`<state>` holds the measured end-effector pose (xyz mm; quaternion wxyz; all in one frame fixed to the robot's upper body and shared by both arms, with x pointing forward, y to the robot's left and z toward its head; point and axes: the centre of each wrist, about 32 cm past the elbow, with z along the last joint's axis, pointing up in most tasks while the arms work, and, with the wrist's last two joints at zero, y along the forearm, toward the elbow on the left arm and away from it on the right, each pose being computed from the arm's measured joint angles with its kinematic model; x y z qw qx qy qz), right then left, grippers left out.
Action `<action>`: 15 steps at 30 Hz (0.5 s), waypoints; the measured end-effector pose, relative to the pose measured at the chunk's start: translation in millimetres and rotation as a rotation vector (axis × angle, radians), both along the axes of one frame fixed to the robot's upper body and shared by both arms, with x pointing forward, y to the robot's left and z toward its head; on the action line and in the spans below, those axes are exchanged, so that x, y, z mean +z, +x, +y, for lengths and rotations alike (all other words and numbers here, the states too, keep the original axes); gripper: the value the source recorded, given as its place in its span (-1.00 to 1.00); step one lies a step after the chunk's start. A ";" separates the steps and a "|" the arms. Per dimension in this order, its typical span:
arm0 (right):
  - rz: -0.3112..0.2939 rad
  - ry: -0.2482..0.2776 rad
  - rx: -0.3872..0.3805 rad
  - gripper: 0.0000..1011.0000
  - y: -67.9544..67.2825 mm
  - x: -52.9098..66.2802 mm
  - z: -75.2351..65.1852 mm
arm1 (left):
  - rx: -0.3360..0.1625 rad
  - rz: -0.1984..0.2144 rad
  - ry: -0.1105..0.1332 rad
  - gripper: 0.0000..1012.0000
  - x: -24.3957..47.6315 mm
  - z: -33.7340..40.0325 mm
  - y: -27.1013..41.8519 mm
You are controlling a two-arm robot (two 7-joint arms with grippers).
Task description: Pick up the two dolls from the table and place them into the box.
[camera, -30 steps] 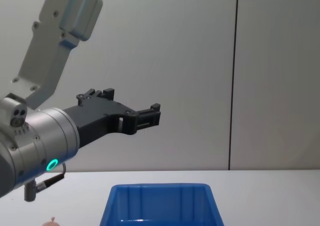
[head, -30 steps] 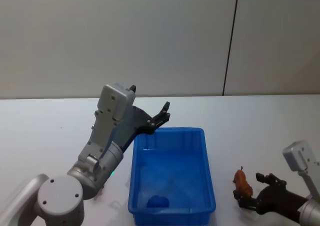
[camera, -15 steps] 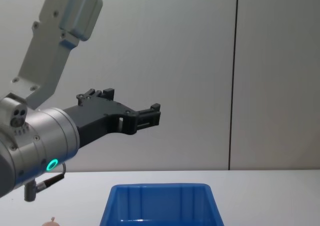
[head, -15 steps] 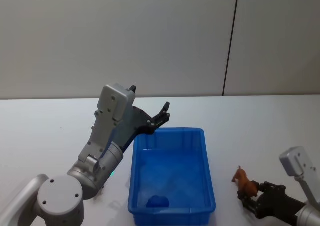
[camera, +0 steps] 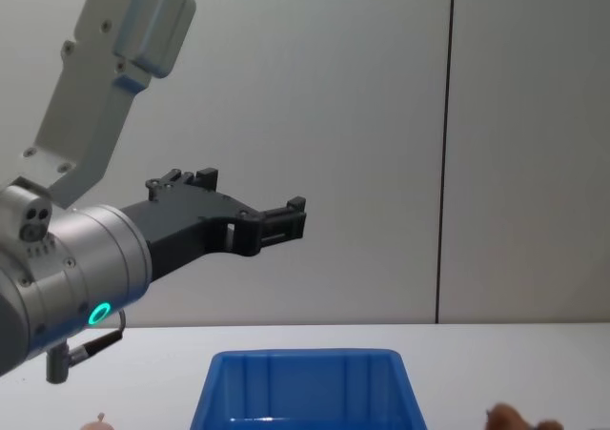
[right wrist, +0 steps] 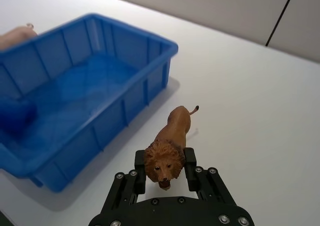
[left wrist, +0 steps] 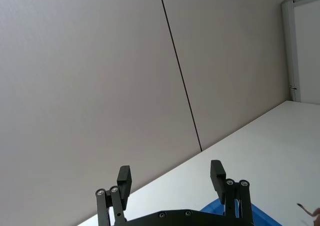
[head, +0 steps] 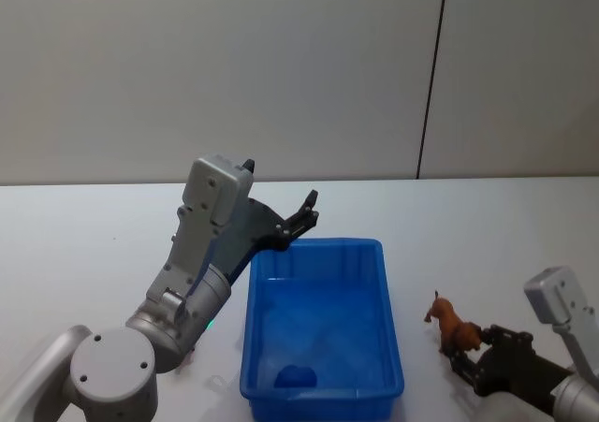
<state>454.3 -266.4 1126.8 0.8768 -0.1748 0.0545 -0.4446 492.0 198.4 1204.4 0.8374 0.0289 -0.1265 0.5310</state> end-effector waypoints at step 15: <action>-0.189 0.062 0.090 -0.14 11.9 37.5 16.8 | 0.000 0.000 0.000 0.98 0.0 0.0 0.0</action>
